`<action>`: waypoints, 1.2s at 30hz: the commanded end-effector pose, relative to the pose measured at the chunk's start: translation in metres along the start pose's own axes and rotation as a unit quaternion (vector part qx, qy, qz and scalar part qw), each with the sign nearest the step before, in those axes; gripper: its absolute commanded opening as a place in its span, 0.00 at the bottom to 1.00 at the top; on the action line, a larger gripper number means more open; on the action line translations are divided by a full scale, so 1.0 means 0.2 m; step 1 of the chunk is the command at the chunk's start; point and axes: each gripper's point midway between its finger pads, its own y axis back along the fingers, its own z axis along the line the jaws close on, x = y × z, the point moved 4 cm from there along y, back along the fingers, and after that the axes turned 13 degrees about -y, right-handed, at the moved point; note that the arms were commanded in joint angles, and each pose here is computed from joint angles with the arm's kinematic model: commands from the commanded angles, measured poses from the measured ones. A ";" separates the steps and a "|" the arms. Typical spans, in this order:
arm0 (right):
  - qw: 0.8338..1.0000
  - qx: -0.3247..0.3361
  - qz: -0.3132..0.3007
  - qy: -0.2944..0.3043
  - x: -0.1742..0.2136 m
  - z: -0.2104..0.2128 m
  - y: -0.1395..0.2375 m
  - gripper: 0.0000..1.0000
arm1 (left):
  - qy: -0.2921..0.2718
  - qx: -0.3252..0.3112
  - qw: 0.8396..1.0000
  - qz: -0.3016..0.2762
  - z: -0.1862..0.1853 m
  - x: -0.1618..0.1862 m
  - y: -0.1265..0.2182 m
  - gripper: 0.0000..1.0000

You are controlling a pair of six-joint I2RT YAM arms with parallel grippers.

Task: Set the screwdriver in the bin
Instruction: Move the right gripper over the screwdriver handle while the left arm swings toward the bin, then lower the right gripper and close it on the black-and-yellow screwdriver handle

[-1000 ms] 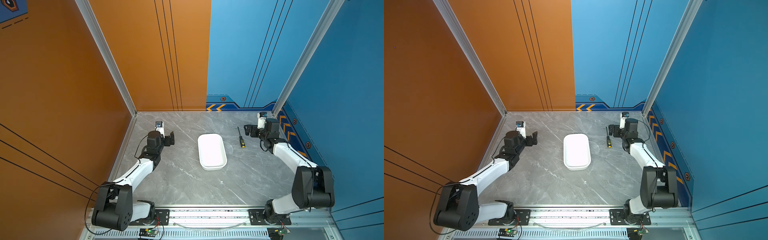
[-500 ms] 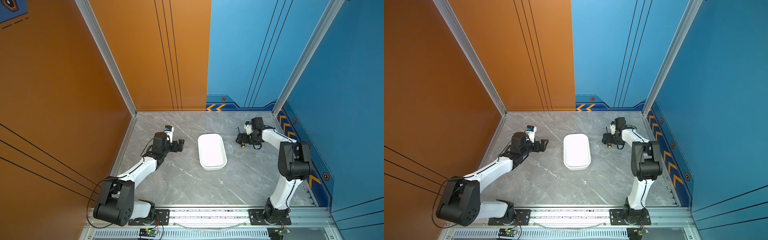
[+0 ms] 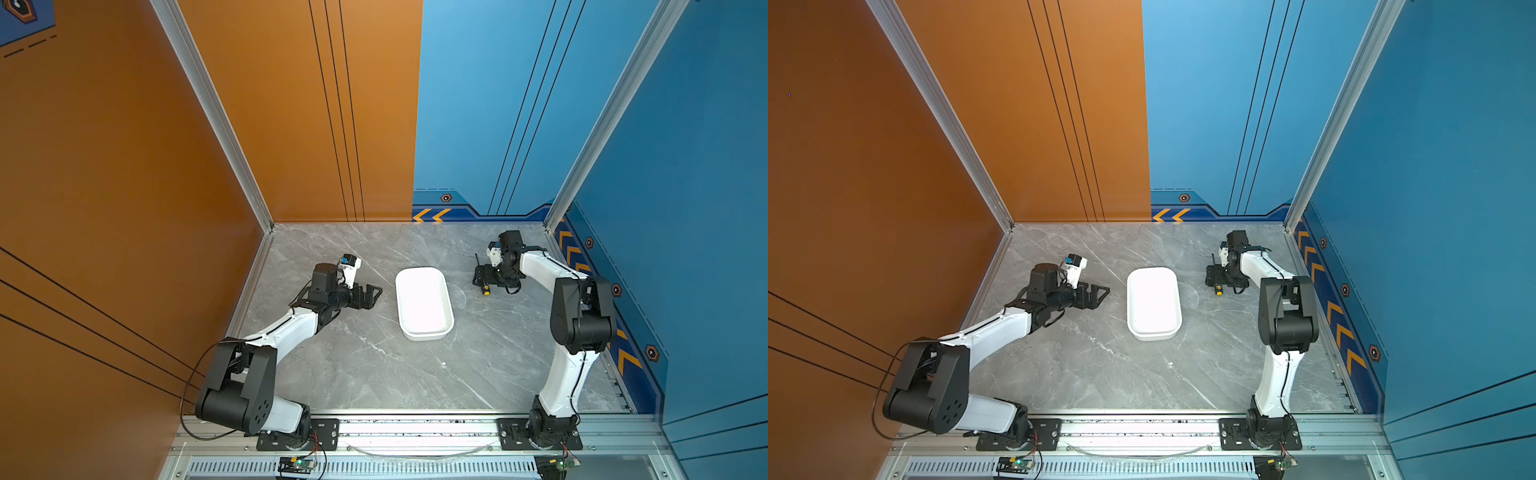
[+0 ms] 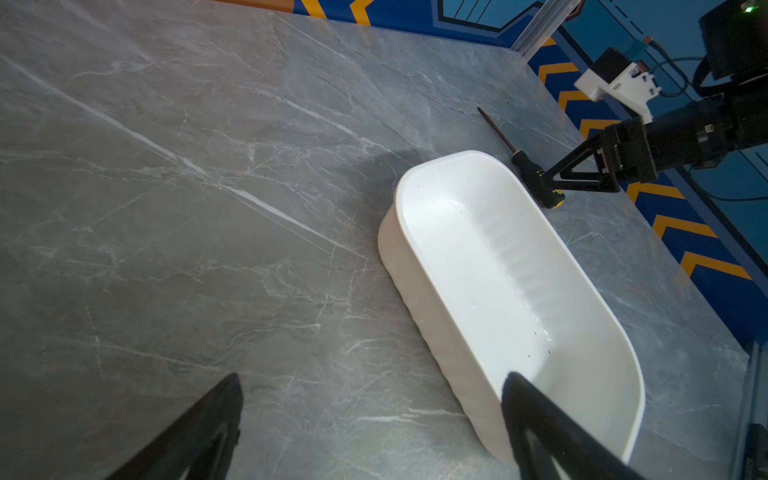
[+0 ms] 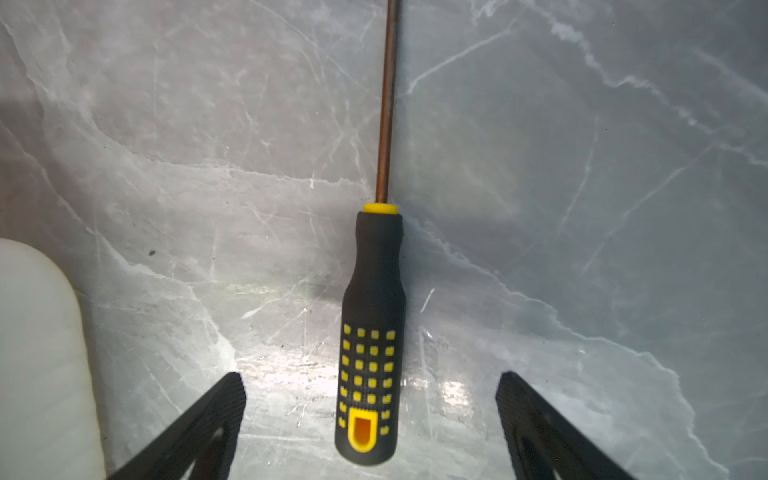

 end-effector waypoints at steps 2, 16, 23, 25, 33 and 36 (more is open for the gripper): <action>1.000 0.017 0.022 0.008 0.02 0.00 -0.01 0.89 | -0.010 0.036 0.999 0.006 -0.06 0.00 -0.01 0.98; 0.999 0.039 0.035 -0.002 0.00 0.01 -0.06 0.79 | -0.008 0.056 0.998 0.015 -0.09 0.03 -0.03 0.98; 0.997 0.049 0.052 -0.002 0.01 0.00 -0.12 0.73 | -0.012 0.052 0.998 0.020 -0.09 0.03 -0.03 0.98; 0.997 0.052 0.054 -0.001 0.01 0.00 -0.13 0.71 | -0.012 0.051 0.998 0.021 -0.08 0.03 -0.03 0.98; 0.996 0.065 0.062 0.007 0.03 -0.01 -0.13 0.51 | -0.013 0.046 0.998 0.027 -0.08 0.04 -0.03 0.98; 0.996 0.066 0.064 0.008 0.04 -0.01 -0.13 0.44 | -0.018 0.042 0.999 0.028 -0.08 0.04 -0.02 0.98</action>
